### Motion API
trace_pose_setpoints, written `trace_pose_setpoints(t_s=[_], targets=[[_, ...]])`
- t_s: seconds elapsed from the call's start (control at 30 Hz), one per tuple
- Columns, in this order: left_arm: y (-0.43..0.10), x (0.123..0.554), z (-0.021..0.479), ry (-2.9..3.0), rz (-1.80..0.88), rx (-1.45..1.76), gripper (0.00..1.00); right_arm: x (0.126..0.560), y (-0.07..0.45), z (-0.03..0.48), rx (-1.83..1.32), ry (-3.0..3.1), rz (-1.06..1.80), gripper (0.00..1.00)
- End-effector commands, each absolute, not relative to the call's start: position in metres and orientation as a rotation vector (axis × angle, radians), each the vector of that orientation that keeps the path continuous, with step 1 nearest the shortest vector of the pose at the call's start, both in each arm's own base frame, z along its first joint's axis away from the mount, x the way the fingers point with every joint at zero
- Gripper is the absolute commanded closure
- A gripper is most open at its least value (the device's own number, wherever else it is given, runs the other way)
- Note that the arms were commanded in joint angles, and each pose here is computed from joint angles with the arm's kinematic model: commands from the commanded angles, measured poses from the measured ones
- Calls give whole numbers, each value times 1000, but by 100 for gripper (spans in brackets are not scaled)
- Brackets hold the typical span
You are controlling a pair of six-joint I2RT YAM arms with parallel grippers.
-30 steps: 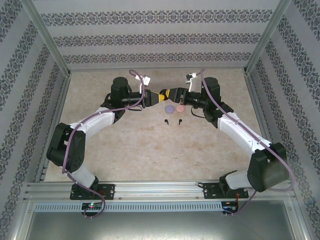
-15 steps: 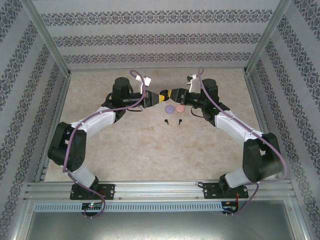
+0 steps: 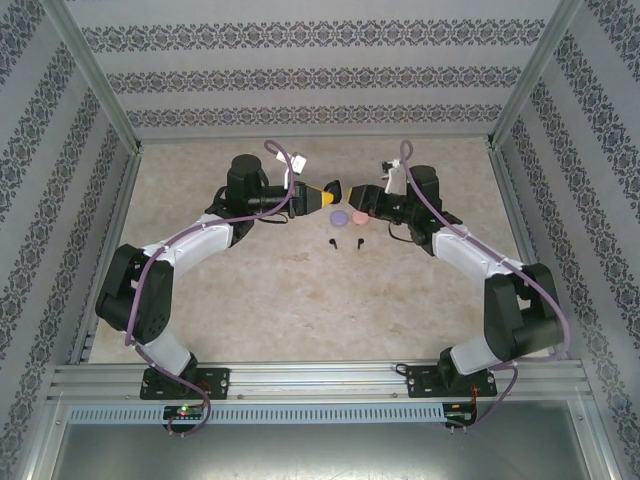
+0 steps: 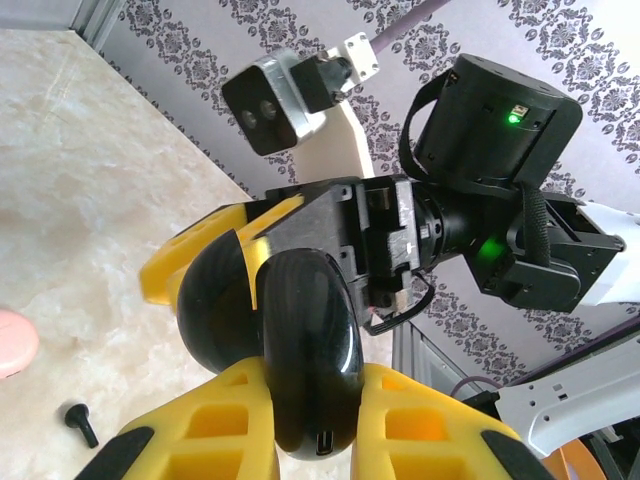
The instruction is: Insert wireless bluetooth earbuds into charging case
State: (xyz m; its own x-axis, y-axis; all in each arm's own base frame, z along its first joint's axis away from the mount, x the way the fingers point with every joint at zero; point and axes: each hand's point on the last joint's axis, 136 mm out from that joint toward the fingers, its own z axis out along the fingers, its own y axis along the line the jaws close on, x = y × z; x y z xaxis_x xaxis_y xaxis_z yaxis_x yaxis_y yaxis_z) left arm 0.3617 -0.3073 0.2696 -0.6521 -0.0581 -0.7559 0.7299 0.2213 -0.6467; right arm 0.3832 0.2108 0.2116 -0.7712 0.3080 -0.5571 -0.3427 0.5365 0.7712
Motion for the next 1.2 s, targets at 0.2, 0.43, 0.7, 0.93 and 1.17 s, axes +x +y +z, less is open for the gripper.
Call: trace_pose_setpoints(t_s=[0.2,0.43,0.7,0.93,1.17], targets=[[-313,352,304,1701,-1512,726,100,354,220,266,-198,1968,1398,61],[-315,352,308,1693,-1514,733,100,354,235,271,-240,1964,1433,65],[-318,349,310,1687,-1521,748,100,360,240,265,-232,1982,1430,69],[-319,344,307,1694,-1528,763,100,370,235,261,-188,1989,1408,73],[-321,341,303,1703,-1530,769,100,374,237,267,-185,1972,1426,76]])
